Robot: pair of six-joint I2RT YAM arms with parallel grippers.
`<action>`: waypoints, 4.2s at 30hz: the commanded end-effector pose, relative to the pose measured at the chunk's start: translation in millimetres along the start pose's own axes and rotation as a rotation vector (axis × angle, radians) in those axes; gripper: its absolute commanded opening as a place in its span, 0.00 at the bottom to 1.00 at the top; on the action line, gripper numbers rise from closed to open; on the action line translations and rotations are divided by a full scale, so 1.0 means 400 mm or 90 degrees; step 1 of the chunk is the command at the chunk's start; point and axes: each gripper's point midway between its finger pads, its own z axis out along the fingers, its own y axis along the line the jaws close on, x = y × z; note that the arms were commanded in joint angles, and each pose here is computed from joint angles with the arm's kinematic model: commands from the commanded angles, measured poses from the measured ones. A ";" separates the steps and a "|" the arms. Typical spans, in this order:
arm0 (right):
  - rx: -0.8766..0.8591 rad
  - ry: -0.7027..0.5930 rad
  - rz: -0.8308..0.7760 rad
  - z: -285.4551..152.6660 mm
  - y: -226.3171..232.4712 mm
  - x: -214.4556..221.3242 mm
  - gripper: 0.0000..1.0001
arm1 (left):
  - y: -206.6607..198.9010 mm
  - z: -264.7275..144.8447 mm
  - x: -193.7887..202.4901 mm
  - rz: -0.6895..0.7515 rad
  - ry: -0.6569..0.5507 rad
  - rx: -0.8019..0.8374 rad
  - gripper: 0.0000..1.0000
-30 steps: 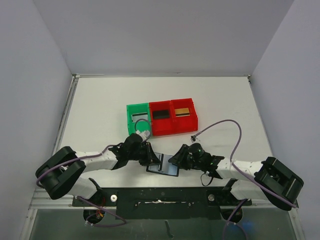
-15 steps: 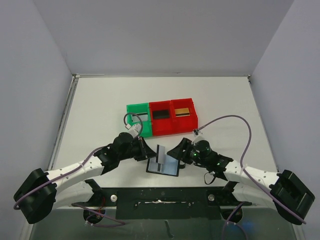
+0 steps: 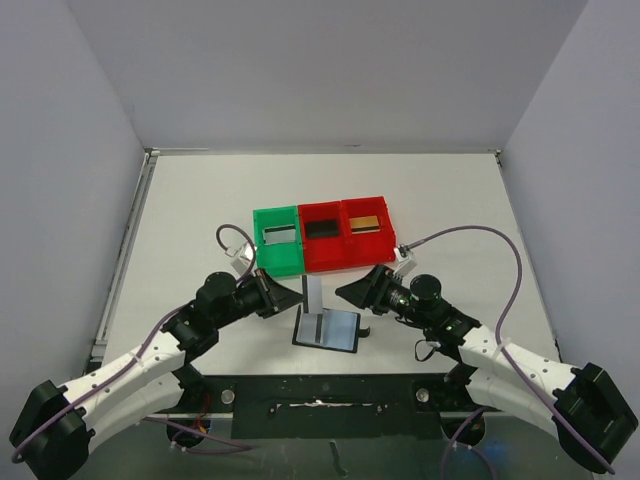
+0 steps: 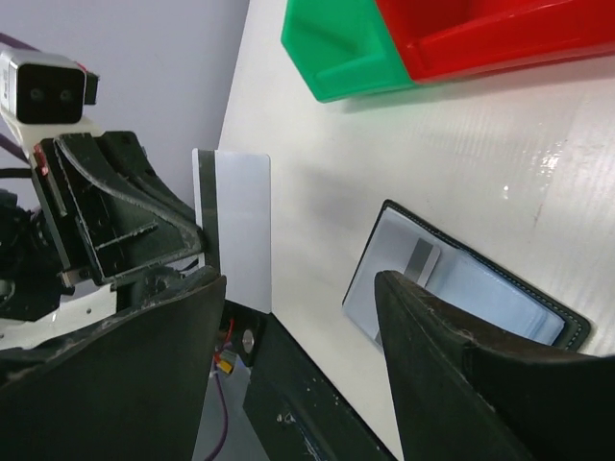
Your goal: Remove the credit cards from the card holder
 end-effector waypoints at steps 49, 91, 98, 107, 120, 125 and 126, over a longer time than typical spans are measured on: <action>-0.348 0.080 -0.089 -0.040 0.265 -0.018 0.00 | -0.172 -0.031 -0.042 0.013 -0.008 0.184 0.11; 0.105 0.016 -0.598 0.210 0.216 -0.200 0.00 | 0.270 -0.386 -0.528 0.104 -0.331 -0.478 0.76; 0.144 0.096 -0.694 0.378 0.194 -0.207 0.00 | 0.278 -0.421 -0.532 0.100 -0.387 -0.505 0.77; 0.181 0.157 -0.832 0.552 0.163 -0.231 0.00 | 0.271 -0.451 -0.536 0.099 -0.425 -0.521 0.77; 0.174 0.202 -1.122 0.666 0.092 -0.232 0.00 | 0.271 -0.456 -0.535 0.100 -0.430 -0.524 0.77; 0.186 0.214 -1.208 0.698 0.056 -0.238 0.02 | 0.269 -0.456 -0.536 0.102 -0.430 -0.523 0.77; 0.190 0.218 -1.220 0.703 0.048 -0.239 0.02 | 0.269 -0.457 -0.536 0.102 -0.430 -0.524 0.77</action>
